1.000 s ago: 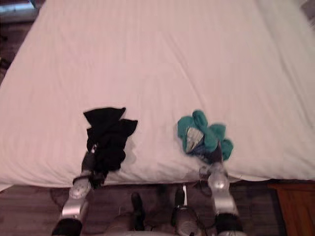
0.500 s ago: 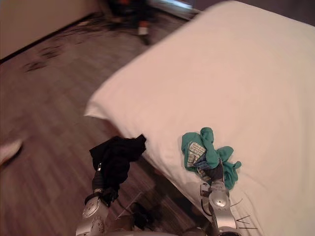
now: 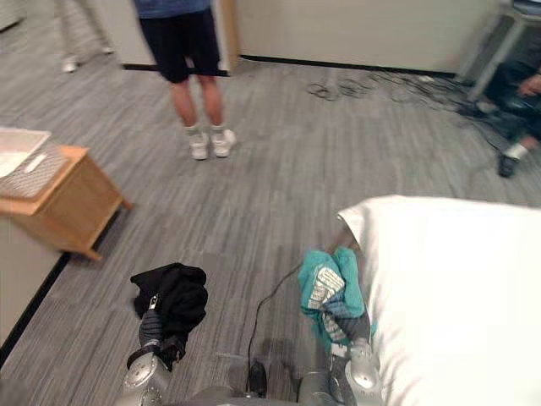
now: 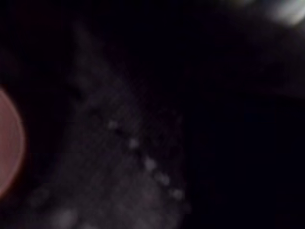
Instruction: Tidy the bed and pick cloth on bed and put in laundry
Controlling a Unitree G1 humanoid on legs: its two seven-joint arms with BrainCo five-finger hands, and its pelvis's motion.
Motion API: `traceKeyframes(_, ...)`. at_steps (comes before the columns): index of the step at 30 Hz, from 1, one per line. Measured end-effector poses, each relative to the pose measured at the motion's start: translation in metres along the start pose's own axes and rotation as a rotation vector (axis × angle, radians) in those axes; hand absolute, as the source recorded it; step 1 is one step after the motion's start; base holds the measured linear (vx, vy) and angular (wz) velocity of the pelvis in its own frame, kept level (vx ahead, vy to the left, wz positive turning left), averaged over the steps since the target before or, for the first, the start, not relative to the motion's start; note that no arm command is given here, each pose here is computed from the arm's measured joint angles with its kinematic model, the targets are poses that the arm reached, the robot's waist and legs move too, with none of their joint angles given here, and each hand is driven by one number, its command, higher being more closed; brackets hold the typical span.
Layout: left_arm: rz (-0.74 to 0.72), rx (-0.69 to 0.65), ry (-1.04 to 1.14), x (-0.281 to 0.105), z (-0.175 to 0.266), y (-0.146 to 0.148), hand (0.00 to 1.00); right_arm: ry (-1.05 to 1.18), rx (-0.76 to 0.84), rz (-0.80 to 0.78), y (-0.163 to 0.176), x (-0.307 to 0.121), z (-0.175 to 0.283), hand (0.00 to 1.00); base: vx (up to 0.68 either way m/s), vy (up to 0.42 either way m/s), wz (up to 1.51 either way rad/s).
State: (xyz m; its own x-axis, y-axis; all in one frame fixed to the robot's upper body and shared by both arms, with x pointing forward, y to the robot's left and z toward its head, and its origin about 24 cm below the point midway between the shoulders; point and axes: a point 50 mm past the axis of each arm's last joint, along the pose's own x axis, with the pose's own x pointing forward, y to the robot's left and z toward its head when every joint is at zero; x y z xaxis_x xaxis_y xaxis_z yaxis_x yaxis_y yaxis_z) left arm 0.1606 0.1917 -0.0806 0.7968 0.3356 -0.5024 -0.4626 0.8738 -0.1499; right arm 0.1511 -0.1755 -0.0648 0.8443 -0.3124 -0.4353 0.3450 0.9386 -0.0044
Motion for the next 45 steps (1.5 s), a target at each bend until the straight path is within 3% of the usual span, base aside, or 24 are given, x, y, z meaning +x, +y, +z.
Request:
traceKeyframes(6, -0.022, -0.057, 0.047, -0.007, -0.013, -0.02, 1.0, -0.027, 0.058, -0.027, -0.004, 0.001, 0.008, 1.0, 0.12, -0.077, -0.04)
traceKeyframes(7, -0.092, -0.05, 0.072, -0.011, -0.018, -0.034, 1.0, 0.082, 0.094, -0.116, -0.026, -0.024, -0.02, 1.0, 0.0, 0.0, 0.0)
traceKeyframes(9, -0.092, -0.05, 0.072, -0.011, -0.018, -0.034, 1.0, 0.082, 0.094, -0.116, -0.026, -0.024, -0.02, 1.0, 0.0, 0.0, 0.0)
traceKeyframes(23, -0.044, 0.022, 0.129, -0.005, -0.028, -0.016, 1.0, 0.166, 0.06, -0.132, -0.036, -0.01, -0.031, 1.0, -0.01, -0.036, 0.07)
traceKeyframes(34, -0.057, -0.014, 0.034, -0.005, -0.006, -0.013, 1.0, -0.078, -0.029, -0.088, -0.042, 0.024, 0.034, 1.0, 0.12, 0.015, 0.12)
traceKeyframes(40, -0.004, 0.052, 0.061, -0.004, -0.007, 0.014, 1.0, 0.039, -0.07, -0.013, -0.024, 0.024, 0.007, 1.0, 0.46, 0.167, 0.06)
traceKeyframes(45, -0.061, 0.082, 0.034, 0.003, 0.002, 0.001, 1.0, 0.033, -0.074, 0.007, -0.018, 0.027, 0.01, 1.0, 0.59, -0.049, 0.64)
